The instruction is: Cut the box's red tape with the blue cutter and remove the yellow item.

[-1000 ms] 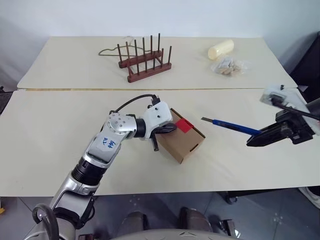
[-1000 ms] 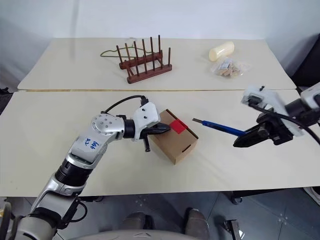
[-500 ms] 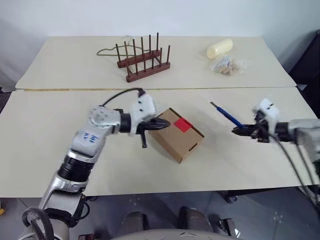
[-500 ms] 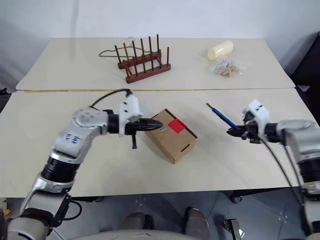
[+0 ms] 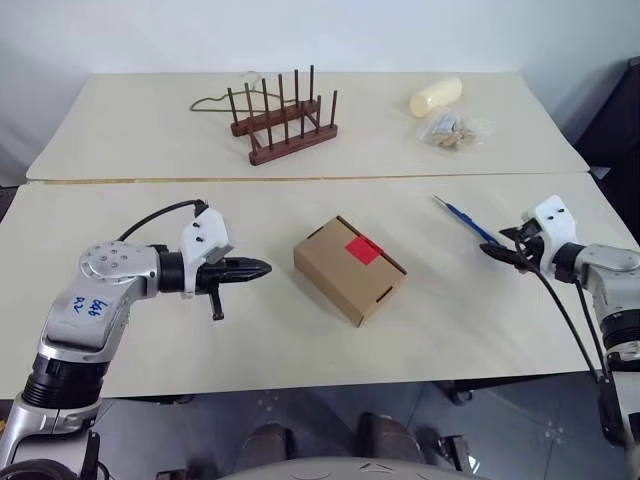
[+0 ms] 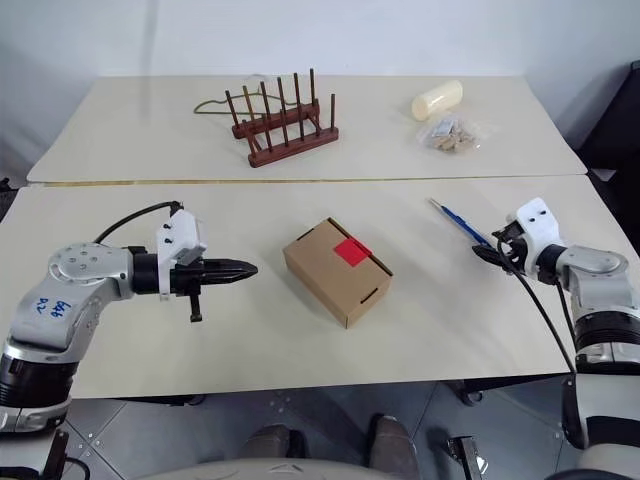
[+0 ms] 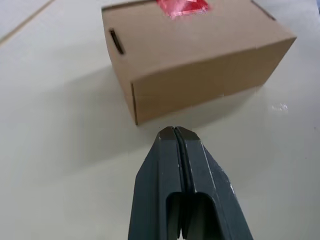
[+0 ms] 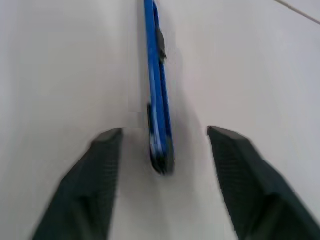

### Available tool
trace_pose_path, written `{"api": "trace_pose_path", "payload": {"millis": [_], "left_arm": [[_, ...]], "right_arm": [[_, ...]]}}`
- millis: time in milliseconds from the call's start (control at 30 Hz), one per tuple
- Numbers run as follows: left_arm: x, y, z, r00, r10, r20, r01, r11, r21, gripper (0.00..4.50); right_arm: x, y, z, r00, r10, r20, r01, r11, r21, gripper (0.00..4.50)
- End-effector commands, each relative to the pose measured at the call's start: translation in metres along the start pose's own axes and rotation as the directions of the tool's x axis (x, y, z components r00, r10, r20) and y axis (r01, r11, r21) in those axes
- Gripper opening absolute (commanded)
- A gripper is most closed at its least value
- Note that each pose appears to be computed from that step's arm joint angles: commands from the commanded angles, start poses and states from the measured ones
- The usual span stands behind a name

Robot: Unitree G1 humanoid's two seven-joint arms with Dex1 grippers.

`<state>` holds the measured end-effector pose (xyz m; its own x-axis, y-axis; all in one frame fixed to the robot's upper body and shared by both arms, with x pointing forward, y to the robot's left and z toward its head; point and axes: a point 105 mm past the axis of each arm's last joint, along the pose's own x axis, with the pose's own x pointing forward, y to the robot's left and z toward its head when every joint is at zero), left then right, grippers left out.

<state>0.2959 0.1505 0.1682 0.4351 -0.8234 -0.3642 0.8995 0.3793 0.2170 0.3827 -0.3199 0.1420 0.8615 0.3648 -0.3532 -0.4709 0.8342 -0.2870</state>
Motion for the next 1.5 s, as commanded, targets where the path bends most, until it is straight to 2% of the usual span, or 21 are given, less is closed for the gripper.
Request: {"api": "trace_pose_path", "payload": {"millis": [33, 100, 200, 267, 367, 533, 567, 667, 800, 933, 1267, 1400, 1467, 1500], "left_arm": [[0.001, -0.006, 0.008, 0.999, 0.023, 0.034, -0.024, 0.999, 0.022, 0.00], [0.008, -0.009, 0.007, 0.999, 0.025, 0.034, -0.026, 1.000, 0.018, 0.00], [0.020, -0.014, 0.003, 0.999, 0.026, 0.027, -0.026, 1.000, -0.012, 0.00], [0.030, -0.019, -0.001, 1.000, 0.022, 0.016, -0.022, 0.999, -0.038, 0.00], [0.046, -0.031, -0.010, 1.000, 0.003, -0.028, -0.006, 0.995, -0.099, 0.00], [0.064, -0.027, -0.012, 0.996, 0.070, -0.060, -0.077, 0.988, -0.131, 0.00], [0.065, -0.025, -0.011, 0.995, 0.081, -0.064, -0.089, 0.987, -0.132, 0.00], [0.067, -0.023, -0.011, 0.992, 0.108, -0.066, -0.116, 0.984, -0.132, 0.00], [0.066, -0.016, -0.012, 0.984, 0.164, -0.072, -0.172, 0.978, -0.120, 0.00], [0.063, -0.014, -0.013, 0.980, 0.182, -0.078, -0.191, 0.973, -0.128, 0.00], [0.052, -0.014, -0.015, 0.979, 0.181, -0.098, -0.193, 0.971, -0.139, 0.00], [0.035, -0.008, -0.011, 0.977, 0.178, -0.115, -0.190, 0.976, -0.106, 0.00], [0.024, -0.005, -0.001, 0.983, 0.157, -0.092, -0.165, 0.982, -0.088, 0.00], [0.020, -0.007, 0.006, 0.990, 0.123, -0.067, -0.128, 0.989, -0.078, 0.00]], "right_arm": [[-0.013, 0.002, 0.051, 0.976, 0.083, 0.200, -0.082, 0.997, -0.013, 4.16], [-0.012, 0.032, 0.075, 0.925, 0.254, 0.283, -0.265, 0.964, 0.001, 4.16], [0.002, 0.064, 0.079, 0.898, 0.351, 0.264, -0.344, 0.936, -0.073, 3.60], [0.016, 0.081, 0.074, 0.898, 0.374, 0.232, -0.354, 0.927, -0.125, 2.95], [0.043, 0.104, 0.074, 0.911, 0.334, 0.243, -0.295, 0.938, -0.182, 1.90], [0.060, 0.134, 0.067, 0.906, 0.374, 0.199, -0.322, 0.913, -0.251, 0.22], [0.061, 0.139, 0.064, 0.903, 0.392, 0.175, -0.342, 0.904, -0.257, 0.02], [0.055, 0.157, 0.065, 0.867, 0.478, 0.137, -0.433, 0.861, -0.267, 0.02], [0.024, 0.196, 0.073, 0.718, 0.693, 0.069, -0.661, 0.709, -0.245, 0.02], [0.014, 0.209, 0.075, 0.686, 0.727, 0.038, -0.700, 0.673, -0.239, 0.02], [0.014, 0.221, 0.067, 0.711, 0.703, 0.009, -0.693, 0.703, -0.162, 0.02], [0.009, 0.193, 0.059, 0.774, 0.632, -0.045, -0.630, 0.760, -0.158, 0.02], [0.001, 0.177, 0.062, 0.799, 0.601, -0.040, -0.602, 0.794, -0.087, 0.02], [-0.003, 0.171, 0.065, 0.803, 0.595, -0.038, -0.596, 0.802, -0.031, 0.18]]}}
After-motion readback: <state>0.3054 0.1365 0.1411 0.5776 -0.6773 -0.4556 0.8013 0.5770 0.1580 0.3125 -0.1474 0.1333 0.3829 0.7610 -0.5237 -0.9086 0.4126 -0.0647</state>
